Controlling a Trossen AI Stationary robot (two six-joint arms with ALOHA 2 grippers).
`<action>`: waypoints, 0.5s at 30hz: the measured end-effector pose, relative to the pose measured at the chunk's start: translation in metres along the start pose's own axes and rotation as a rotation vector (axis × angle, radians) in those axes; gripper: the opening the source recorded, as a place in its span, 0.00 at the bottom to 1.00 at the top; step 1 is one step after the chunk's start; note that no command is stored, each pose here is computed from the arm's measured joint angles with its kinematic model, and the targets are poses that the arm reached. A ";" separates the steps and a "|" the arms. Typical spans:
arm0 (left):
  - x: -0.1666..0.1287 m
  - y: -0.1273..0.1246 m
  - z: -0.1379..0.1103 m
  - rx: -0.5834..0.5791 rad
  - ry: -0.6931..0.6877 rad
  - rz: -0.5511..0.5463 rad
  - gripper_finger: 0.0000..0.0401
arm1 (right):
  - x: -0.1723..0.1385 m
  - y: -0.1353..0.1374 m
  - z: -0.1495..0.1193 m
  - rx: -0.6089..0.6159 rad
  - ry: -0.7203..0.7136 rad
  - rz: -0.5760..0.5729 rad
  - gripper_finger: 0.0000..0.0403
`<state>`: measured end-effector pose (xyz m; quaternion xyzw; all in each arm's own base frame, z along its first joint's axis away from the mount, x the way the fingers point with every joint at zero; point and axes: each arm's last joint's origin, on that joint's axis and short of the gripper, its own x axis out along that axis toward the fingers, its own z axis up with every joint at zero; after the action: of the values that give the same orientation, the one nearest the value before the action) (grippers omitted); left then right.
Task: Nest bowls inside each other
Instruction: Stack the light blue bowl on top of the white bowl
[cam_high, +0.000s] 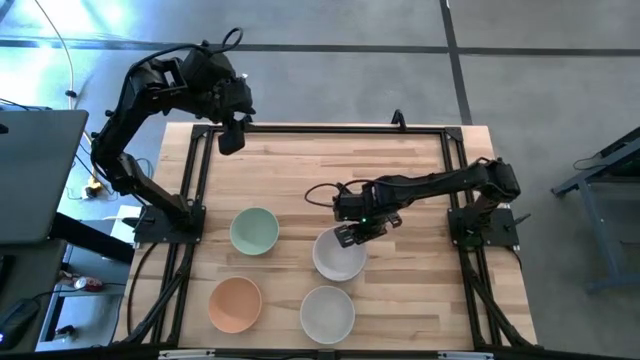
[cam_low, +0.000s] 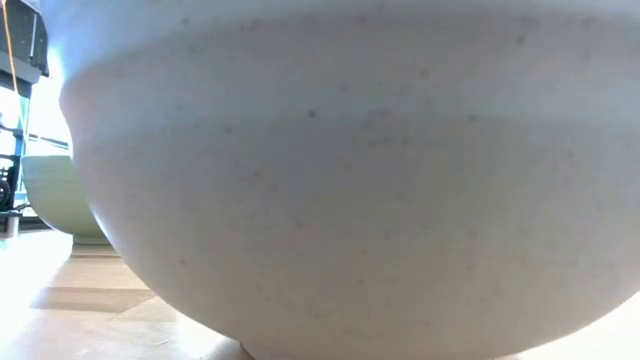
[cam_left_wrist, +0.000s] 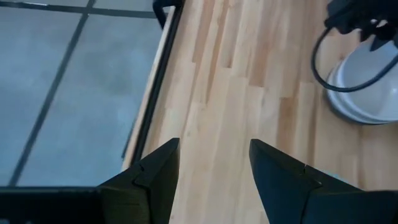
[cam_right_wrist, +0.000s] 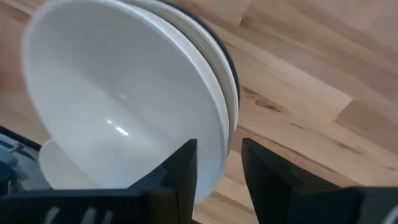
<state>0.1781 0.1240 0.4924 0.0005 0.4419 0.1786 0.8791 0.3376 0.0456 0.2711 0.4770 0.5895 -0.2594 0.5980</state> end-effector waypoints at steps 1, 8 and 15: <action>0.000 0.000 0.000 -0.005 -0.004 -0.012 0.46 | -0.004 0.000 -0.002 -0.007 -0.018 0.008 0.29; 0.020 -0.010 -0.002 -0.034 0.071 -0.054 0.46 | -0.037 -0.007 -0.020 -0.059 -0.156 0.079 0.29; 0.077 -0.029 -0.033 -0.034 0.345 -0.095 0.46 | -0.072 -0.012 -0.045 -0.211 -0.348 0.190 0.30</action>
<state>0.2036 0.1156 0.4083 -0.0658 0.5826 0.1418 0.7976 0.2941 0.0615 0.3433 0.4133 0.4538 -0.2174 0.7589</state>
